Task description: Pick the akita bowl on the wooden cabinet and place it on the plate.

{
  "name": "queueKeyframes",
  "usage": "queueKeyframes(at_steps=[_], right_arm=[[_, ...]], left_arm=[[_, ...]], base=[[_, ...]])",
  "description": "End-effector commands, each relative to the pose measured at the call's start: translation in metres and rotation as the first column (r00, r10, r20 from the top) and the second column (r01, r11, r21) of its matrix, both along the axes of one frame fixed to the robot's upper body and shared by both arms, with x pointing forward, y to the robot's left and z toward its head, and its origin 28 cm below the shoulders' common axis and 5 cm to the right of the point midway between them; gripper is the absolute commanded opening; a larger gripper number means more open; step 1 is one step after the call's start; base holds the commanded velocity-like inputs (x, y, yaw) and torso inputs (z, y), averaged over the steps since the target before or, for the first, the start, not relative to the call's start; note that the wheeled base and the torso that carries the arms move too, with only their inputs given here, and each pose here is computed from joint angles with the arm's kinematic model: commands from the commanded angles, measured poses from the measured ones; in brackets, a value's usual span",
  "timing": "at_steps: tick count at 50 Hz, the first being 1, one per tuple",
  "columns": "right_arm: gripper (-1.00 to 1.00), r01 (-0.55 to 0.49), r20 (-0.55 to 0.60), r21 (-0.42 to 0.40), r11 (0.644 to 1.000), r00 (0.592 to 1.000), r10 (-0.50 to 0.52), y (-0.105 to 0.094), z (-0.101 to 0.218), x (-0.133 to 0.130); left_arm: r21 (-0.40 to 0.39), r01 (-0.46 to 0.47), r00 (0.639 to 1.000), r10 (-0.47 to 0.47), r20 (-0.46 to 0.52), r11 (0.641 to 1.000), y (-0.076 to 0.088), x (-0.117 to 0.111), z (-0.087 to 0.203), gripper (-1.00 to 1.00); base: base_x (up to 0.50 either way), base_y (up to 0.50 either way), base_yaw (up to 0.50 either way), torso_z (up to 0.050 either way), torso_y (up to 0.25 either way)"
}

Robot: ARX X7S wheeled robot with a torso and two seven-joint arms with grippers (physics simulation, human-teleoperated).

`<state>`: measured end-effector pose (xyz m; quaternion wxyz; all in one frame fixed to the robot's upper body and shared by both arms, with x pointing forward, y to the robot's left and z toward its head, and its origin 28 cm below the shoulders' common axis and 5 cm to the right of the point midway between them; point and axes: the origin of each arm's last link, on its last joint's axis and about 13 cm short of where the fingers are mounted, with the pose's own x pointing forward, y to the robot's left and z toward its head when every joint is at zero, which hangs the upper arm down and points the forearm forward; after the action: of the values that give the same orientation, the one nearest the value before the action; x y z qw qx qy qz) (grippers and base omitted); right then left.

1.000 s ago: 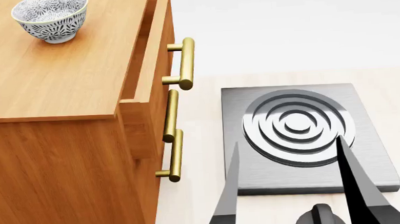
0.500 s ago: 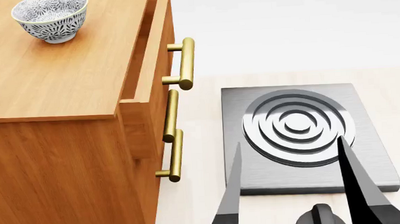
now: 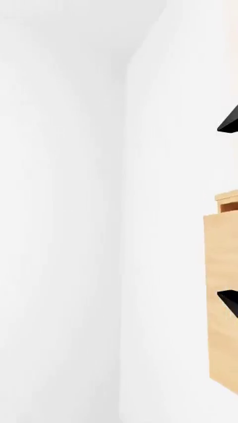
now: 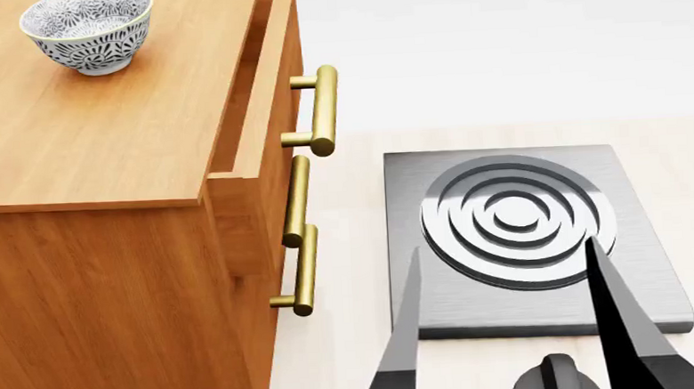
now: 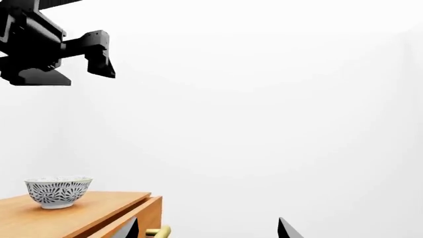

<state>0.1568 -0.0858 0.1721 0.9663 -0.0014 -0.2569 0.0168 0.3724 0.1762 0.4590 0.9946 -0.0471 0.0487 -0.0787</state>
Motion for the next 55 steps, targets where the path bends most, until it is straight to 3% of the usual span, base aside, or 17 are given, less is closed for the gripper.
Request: queueKeyframes(at_steps=[1,8,9,10,12,13,16,22,26,36,48,51,55], right_arm=[[1.00,-0.004,-0.001,0.000,1.000,1.000,0.004,0.000,0.000,0.001],[1.00,-0.007,-0.005,0.000,1.000,1.000,0.007,0.001,-0.001,0.001],[1.00,-0.008,-0.005,0.000,1.000,1.000,0.008,0.001,-0.001,0.001],[1.00,-0.008,-0.004,0.000,1.000,1.000,0.008,0.001,-0.001,0.001],[1.00,-0.009,-0.006,-0.001,1.000,1.000,0.009,0.001,-0.002,0.002],[1.00,-0.010,-0.007,-0.001,1.000,1.000,0.010,0.001,-0.002,0.002],[1.00,-0.011,-0.007,0.001,1.000,1.000,0.011,0.001,-0.002,0.002],[1.00,-0.012,-0.009,0.000,1.000,1.000,0.012,0.002,-0.002,0.002],[1.00,-0.012,-0.009,0.001,1.000,1.000,0.012,0.002,-0.002,0.002],[1.00,-0.013,-0.010,-0.002,1.000,1.000,0.012,0.002,-0.003,0.002],[1.00,-0.015,-0.014,-0.005,1.000,1.000,0.015,0.003,-0.004,0.004],[1.00,-0.015,-0.018,-0.005,1.000,1.000,0.015,0.003,-0.005,0.005],[1.00,-0.015,-0.018,-0.005,1.000,1.000,0.015,0.003,-0.005,0.005]], left_arm=[[-0.109,0.044,0.988,-0.059,-0.142,0.993,0.000,-0.001,-0.012,1.00],[-0.087,0.058,0.985,-0.071,-0.158,0.995,0.000,-0.001,-0.015,1.00],[-0.077,0.040,0.985,-0.052,-0.165,0.996,0.001,-0.001,-0.015,1.00],[-0.108,-0.045,0.978,0.022,-0.208,0.993,0.002,0.000,-0.018,1.00],[-0.135,-0.024,0.974,-0.008,-0.227,0.990,0.002,-0.001,-0.019,1.00],[-0.089,-0.039,0.971,0.016,-0.238,0.995,0.005,-0.001,-0.021,1.00],[-0.057,-0.047,0.967,0.031,-0.252,0.997,0.006,-0.001,-0.023,1.00],[-0.038,-0.021,0.966,0.011,-0.259,0.999,0.006,-0.001,-0.024,1.00],[-0.075,-0.016,0.958,-0.007,-0.285,0.997,0.005,-0.002,-0.026,1.00],[-0.061,-0.022,0.962,0.005,-0.275,0.998,0.008,-0.001,-0.026,1.00],[0.021,-0.064,0.964,0.067,-0.257,0.998,0.014,0.005,-0.034,1.00],[0.101,-0.101,0.946,0.127,-0.297,0.990,0.017,0.004,-0.040,1.00],[0.072,-0.104,0.943,0.121,-0.310,0.992,0.018,0.004,-0.039,1.00]], base=[[0.00,0.00,0.00,0.000,0.000],[0.00,0.00,0.00,0.000,0.000],[0.00,0.00,0.00,0.000,0.000],[0.00,0.00,0.00,0.000,0.000],[0.00,0.00,0.00,0.000,0.000],[0.00,0.00,0.00,0.000,0.000],[0.00,0.00,0.00,0.000,0.000],[0.00,0.00,0.00,0.000,0.000],[0.00,0.00,0.00,0.000,0.000],[0.00,0.00,0.00,0.000,0.000],[0.00,0.00,0.00,0.000,0.000],[0.00,0.00,0.00,0.000,0.000],[0.00,0.00,0.00,0.000,0.000]])
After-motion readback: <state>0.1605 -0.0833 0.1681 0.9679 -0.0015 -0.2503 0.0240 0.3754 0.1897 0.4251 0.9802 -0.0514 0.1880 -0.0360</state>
